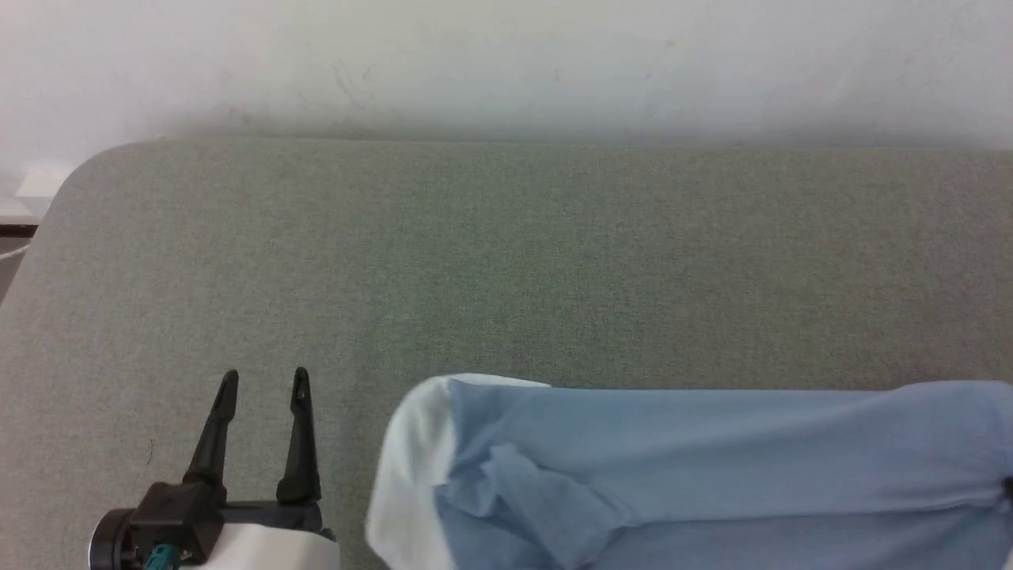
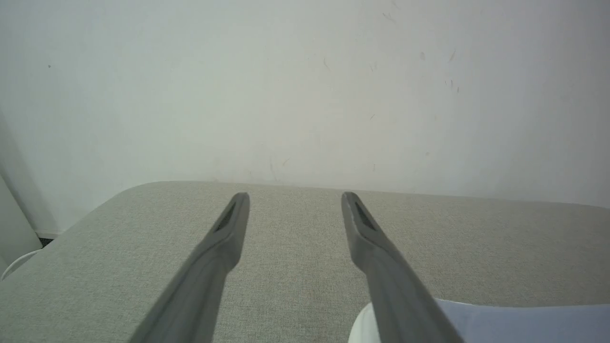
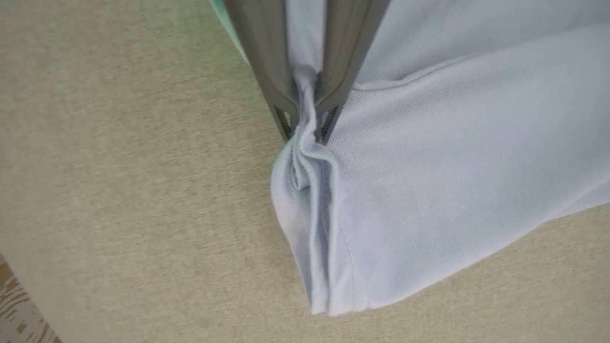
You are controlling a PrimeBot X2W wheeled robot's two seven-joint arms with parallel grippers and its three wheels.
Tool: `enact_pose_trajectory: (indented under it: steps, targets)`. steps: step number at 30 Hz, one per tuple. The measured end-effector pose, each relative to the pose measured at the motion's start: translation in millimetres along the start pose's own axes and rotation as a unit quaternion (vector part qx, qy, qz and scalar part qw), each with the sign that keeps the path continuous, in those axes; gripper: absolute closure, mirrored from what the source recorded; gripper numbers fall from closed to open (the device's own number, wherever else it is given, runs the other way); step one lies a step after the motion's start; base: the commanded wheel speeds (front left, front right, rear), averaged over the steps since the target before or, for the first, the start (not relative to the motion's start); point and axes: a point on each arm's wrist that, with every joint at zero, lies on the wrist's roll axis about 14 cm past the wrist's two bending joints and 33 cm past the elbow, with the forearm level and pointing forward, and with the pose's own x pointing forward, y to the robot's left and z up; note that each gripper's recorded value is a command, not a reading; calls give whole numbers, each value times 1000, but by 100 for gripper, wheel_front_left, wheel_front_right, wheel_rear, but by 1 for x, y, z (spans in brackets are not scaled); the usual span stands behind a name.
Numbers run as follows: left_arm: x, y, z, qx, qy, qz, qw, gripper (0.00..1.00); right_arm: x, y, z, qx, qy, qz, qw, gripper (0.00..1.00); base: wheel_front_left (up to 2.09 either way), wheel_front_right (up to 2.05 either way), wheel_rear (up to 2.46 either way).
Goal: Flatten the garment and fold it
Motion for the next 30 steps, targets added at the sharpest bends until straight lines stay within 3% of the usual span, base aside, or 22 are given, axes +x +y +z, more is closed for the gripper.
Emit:
enact_pose_trajectory:
  steps: [3,6,17,23,30]
  targets:
    - [0,0,-1,-1,1,0,1000,0,3,-21,15,-12,-10,-27,1000,100,0,0,0]
    - [-1,1,0,-1,1,2,1000,0,5,-21,18,-26,-8,-26,999,100,0,0,0]
    - [-10,4,10,-6,-15,8,1000,0,-19,52,21,-101,13,79,992,100,0,0,0]
    - [-15,6,15,-10,-22,13,1000,0,-49,131,10,-131,41,202,970,100,0,0,0]
    - [-23,10,15,-15,-20,22,999,0,-86,233,9,-131,46,357,924,100,0,0,0]
